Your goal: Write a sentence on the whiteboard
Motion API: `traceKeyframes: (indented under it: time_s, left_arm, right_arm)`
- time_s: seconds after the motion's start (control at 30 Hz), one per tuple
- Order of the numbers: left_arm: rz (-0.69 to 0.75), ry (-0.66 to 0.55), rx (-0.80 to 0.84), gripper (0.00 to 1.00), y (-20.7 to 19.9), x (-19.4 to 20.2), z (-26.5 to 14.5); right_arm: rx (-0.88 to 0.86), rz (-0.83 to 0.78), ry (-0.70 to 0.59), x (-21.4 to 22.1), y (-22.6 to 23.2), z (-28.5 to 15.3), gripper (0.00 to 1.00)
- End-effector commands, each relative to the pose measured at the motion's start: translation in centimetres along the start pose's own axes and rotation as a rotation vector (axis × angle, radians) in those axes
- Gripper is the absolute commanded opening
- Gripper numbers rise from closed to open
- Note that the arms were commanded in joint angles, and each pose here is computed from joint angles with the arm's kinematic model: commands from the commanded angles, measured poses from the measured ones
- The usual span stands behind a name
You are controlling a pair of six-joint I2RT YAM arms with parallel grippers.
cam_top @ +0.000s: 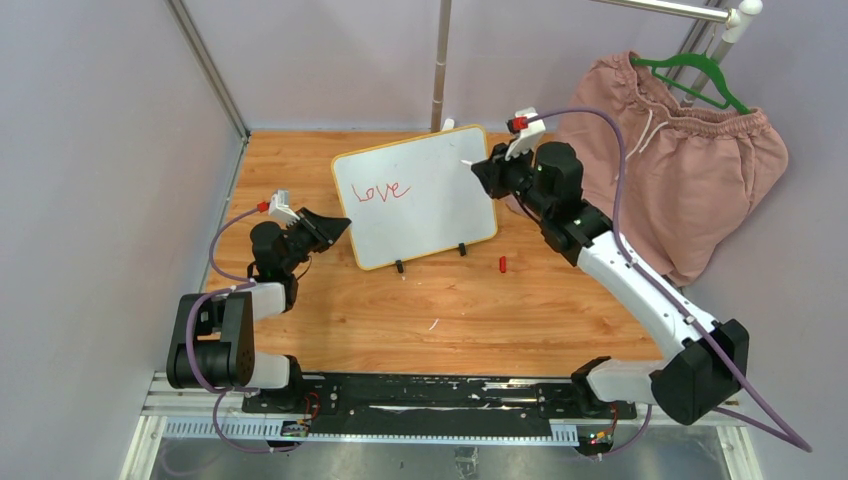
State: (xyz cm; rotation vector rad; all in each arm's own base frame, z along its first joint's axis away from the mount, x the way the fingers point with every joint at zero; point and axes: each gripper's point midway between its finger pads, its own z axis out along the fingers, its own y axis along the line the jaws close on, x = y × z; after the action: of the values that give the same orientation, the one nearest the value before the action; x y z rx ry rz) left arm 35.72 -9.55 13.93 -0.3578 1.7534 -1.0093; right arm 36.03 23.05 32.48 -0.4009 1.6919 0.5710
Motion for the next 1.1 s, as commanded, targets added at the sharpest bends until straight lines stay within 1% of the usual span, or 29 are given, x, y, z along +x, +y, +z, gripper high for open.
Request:
traceKeyframes:
  time_s: [0.0, 0.1, 0.2, 0.3, 0.4, 0.57, 1.07]
  left_arm:
    - [-0.004, -0.005, -0.013, 0.0, 0.1, 0.2, -0.2]
    - [-0.002, -0.005, -0.012, 0.0, 0.1, 0.2, -0.2]
    - [-0.002, -0.005, -0.012, 0.0, 0.1, 0.2, -0.3]
    - [-0.001, -0.005, -0.011, 0.0, 0.0, 0.2, -0.3]
    - [-0.002, -0.003, -0.013, 0.0, 0.1, 0.2, -0.3]
    - [0.0, -0.003, -0.013, 0.0, 0.1, 0.2, -0.3]
    - [0.008, 0.001, -0.016, 0.0, 0.2, 0.3, -0.3]
  right_arm:
    - [-0.008, -0.077, -0.025, -0.3, 1.2, 1.3, 0.0]
    - [-0.039, -0.109, 0.034, 1.2, 2.5, 2.3, 0.0]
    - [-0.075, -0.098, 0.062, 2.6, 3.8, 3.5, 0.0]
    - [-0.098, -0.14, 0.091, 4.0, 5.5, 4.6, 0.0]
    - [-0.111, -0.146, 0.108, 5.0, 6.5, 5.5, 0.0]
    - [-0.095, -0.129, 0.085, 4.7, 6.5, 6.8, 0.0]
    - [-0.048, -0.143, 0.105, 4.5, 5.6, 9.9, 0.0]
